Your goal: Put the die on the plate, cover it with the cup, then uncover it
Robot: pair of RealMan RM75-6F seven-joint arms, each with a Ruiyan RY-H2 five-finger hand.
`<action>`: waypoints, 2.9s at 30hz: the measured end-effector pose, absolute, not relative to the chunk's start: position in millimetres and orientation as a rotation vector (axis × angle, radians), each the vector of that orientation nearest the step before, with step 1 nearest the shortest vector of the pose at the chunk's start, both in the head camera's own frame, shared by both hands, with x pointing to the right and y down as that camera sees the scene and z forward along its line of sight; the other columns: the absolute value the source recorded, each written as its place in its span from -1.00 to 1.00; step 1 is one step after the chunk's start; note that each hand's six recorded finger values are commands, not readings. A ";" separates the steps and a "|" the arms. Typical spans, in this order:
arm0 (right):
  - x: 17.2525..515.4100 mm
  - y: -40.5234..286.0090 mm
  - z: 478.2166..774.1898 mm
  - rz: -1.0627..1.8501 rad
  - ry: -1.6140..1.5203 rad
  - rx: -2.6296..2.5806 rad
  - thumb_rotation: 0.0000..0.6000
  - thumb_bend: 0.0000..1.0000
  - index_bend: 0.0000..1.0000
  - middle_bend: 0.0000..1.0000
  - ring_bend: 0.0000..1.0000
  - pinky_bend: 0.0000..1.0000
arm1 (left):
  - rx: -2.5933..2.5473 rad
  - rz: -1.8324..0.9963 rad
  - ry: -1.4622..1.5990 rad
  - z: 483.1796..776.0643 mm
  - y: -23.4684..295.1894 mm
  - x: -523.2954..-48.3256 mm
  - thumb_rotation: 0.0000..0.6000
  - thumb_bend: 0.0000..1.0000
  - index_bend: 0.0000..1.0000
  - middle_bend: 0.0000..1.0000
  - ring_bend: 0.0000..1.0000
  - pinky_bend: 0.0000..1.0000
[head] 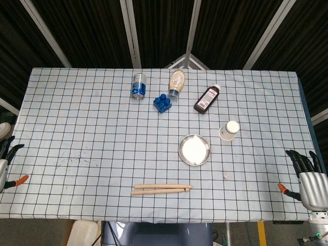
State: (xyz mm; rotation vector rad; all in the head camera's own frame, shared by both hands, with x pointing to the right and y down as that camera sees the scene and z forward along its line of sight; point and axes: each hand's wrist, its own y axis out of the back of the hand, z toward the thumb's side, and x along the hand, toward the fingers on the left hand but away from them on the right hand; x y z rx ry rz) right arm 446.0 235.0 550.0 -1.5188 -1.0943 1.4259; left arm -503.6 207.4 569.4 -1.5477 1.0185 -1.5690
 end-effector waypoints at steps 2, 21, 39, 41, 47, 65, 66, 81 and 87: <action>446.3 235.0 551.2 1.432 -1.088 -1.517 1.00 -0.91 -0.74 -0.67 -0.63 -0.88 | -1.549 -1.575 1.016 571.3 206.3 -504.2 1.00 -0.57 -0.64 -1.00 -1.00 -0.87; 440.3 241.5 563.6 1.464 -1.018 -1.551 1.00 -0.91 -0.64 -0.67 -0.63 -0.88 | -1.549 -1.564 1.043 564.8 207.1 -506.5 1.00 -0.57 -0.64 -1.00 -1.00 -0.87; 430.2 242.6 577.5 1.474 -0.966 -1.606 1.00 -0.91 -0.57 -0.67 -0.63 -0.88 | -1.507 -1.429 1.158 546.3 197.7 -510.9 1.00 -0.57 -0.65 -1.00 -1.00 -0.87; 428.3 243.6 580.0 1.477 -0.954 -1.613 1.00 -0.91 -0.53 -0.67 -0.63 -0.88 | -1.504 -1.403 1.170 543.8 197.3 -511.2 1.00 -0.57 -0.65 -1.00 -1.00 -0.87; 416.0 252.6 595.1 1.502 -0.886 -1.683 1.00 -0.91 -0.48 -0.67 -0.63 -0.88 | -1.487 -1.368 1.187 540.2 198.9 -514.9 1.00 -0.57 -0.66 -1.00 -1.00 -0.87; 323.1 213.4 660.1 1.414 -0.626 -1.921 1.00 -0.73 -0.17 -0.67 -0.58 -0.88 | -1.478 -1.388 1.174 547.5 197.0 -516.5 1.00 -0.57 -0.66 -1.00 -1.00 -0.87; 321.4 211.8 662.8 1.416 -0.617 -1.923 1.00 -0.71 -0.17 -0.67 -0.58 -0.88 | -1.476 -1.388 1.177 547.4 196.8 -516.8 1.00 -0.57 -0.66 -1.00 -1.00 -0.87; 321.3 210.6 684.9 1.445 -0.592 -1.944 1.00 -0.38 -0.07 -0.67 -0.56 -0.88 | -1.464 -1.410 1.164 550.7 196.5 -516.6 1.00 -0.57 -0.65 -1.00 -1.00 -0.87; 323.3 212.2 688.0 1.445 -0.597 -1.951 1.00 -0.33 -0.07 -0.67 -0.56 -0.88 | -1.461 -1.421 1.153 552.8 196.6 -515.4 1.00 -0.57 -0.65 -1.00 -1.00 -0.87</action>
